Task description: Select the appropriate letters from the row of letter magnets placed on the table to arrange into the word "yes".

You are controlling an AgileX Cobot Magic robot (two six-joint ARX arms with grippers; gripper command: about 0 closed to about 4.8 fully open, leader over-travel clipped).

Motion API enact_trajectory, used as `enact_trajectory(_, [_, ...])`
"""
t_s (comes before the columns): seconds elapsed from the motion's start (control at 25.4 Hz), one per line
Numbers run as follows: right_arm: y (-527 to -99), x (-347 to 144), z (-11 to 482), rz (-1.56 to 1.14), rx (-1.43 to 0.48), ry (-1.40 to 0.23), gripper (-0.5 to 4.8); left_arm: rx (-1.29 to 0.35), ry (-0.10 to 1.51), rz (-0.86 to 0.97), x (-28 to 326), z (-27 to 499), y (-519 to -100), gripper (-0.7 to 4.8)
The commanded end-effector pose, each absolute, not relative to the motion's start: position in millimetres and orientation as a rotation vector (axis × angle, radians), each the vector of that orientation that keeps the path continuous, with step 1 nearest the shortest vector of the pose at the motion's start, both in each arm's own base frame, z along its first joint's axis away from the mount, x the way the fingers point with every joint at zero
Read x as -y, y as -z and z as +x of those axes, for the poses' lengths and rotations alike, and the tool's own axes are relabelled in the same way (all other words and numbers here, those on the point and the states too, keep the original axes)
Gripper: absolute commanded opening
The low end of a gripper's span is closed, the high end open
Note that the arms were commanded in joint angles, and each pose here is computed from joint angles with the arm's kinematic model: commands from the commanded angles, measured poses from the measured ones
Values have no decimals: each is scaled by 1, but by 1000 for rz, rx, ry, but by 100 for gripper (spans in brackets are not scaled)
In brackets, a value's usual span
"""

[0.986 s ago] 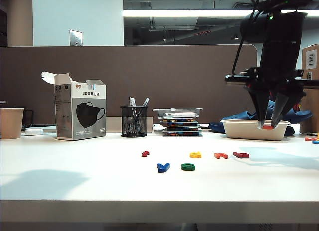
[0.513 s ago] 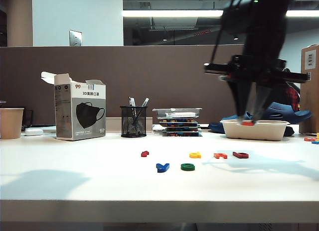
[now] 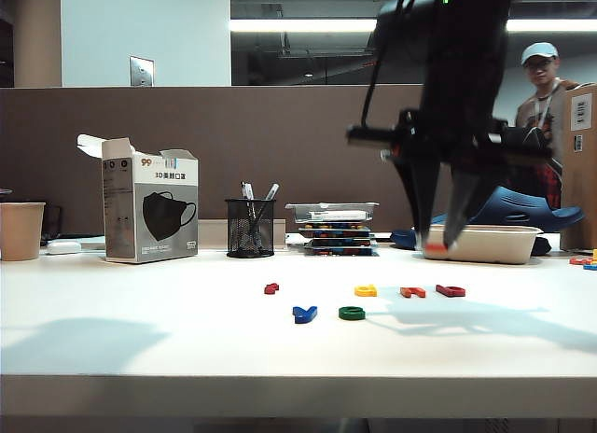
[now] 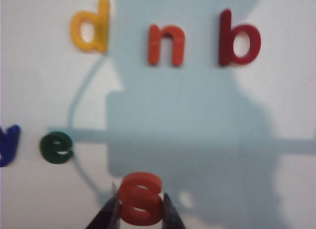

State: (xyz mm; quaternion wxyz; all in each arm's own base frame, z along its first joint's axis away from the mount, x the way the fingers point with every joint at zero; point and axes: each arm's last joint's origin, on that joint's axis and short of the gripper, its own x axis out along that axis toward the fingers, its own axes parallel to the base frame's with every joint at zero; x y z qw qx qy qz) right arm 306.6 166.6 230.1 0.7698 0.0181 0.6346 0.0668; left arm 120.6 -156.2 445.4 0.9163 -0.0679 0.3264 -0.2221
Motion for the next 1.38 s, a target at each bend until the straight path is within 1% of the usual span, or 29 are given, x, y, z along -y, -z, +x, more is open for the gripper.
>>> enact_trajectory(0.04, [-210,-170,297,44,-1401,-139,104,-658,457,-147,156,121,-447,-5])
enact_trajectory(0.16, [-197,-174,292,49,-1398,-145,104,-658,457,-147,156,121,-447,-5])
enact_trajectory(0.75, [-199,-186,295,75,-1328,-211,103,-658,457,-147,156,121,-447,-5])
enact_trajectory(1.38, [-199,-186,296,79,-1315,-214,103,-658,457,-147,156,121,-447,-5])
